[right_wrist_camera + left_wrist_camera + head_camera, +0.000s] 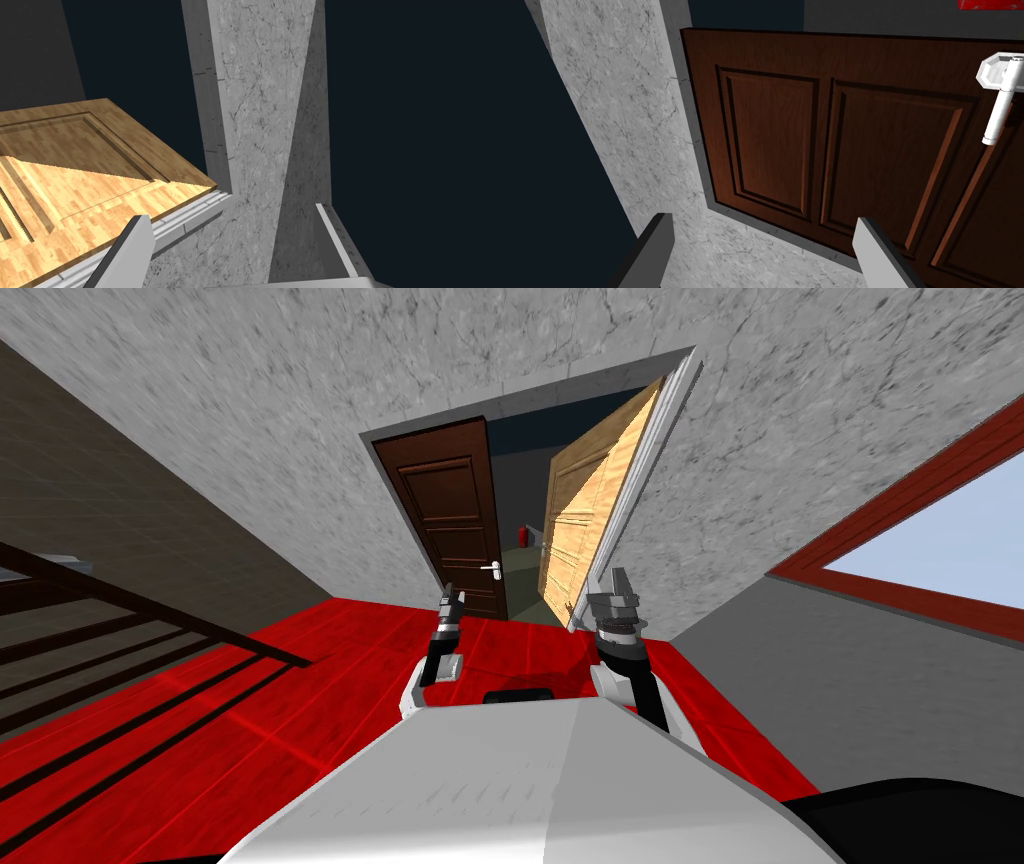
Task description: Push the door open
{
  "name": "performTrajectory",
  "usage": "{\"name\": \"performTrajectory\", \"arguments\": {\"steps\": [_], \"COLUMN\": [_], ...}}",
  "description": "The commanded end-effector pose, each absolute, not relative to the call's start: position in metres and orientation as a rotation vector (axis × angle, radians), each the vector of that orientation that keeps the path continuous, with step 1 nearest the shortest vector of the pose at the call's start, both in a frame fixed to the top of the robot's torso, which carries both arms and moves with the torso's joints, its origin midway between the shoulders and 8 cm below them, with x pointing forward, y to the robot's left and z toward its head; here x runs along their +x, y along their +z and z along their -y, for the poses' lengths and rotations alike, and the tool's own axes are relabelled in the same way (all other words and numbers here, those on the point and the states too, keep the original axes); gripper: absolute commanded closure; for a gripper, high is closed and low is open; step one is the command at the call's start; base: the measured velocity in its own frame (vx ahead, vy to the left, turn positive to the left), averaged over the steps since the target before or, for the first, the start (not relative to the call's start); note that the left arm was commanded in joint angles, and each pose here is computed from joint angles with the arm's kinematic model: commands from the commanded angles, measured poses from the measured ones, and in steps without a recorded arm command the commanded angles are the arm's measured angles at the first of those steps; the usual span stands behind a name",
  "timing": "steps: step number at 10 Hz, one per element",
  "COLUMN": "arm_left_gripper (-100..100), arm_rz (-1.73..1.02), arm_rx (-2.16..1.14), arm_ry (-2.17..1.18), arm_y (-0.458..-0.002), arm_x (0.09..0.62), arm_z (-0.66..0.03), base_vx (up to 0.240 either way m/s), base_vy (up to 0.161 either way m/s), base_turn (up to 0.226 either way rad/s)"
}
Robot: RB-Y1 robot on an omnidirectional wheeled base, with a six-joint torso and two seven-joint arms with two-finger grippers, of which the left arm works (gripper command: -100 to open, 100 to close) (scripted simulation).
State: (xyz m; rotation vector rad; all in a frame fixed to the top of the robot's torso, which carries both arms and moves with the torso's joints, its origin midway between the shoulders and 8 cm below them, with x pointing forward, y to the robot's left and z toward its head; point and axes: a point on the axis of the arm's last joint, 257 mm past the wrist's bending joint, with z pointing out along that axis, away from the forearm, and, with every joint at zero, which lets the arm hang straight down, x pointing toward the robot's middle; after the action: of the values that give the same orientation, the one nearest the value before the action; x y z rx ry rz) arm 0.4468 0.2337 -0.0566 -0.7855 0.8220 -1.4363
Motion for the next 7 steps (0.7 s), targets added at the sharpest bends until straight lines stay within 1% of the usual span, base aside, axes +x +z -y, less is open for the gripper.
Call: {"name": "performTrajectory", "arguments": {"steps": [1,7], "arm_left_gripper": [-100,-100], "arm_rz": [-0.833,-0.901], "arm_rx": [-0.795,-0.84], "arm_ry": [-1.435,-1.437], "arm_y": [-0.064,-0.102], "arm_x": [0.452,0.489], "arm_z": [-0.232,-0.224], "base_vx": [0.034,0.073], "base_vy": [0.021,0.034], "base_turn": [-0.006,-0.01]}}
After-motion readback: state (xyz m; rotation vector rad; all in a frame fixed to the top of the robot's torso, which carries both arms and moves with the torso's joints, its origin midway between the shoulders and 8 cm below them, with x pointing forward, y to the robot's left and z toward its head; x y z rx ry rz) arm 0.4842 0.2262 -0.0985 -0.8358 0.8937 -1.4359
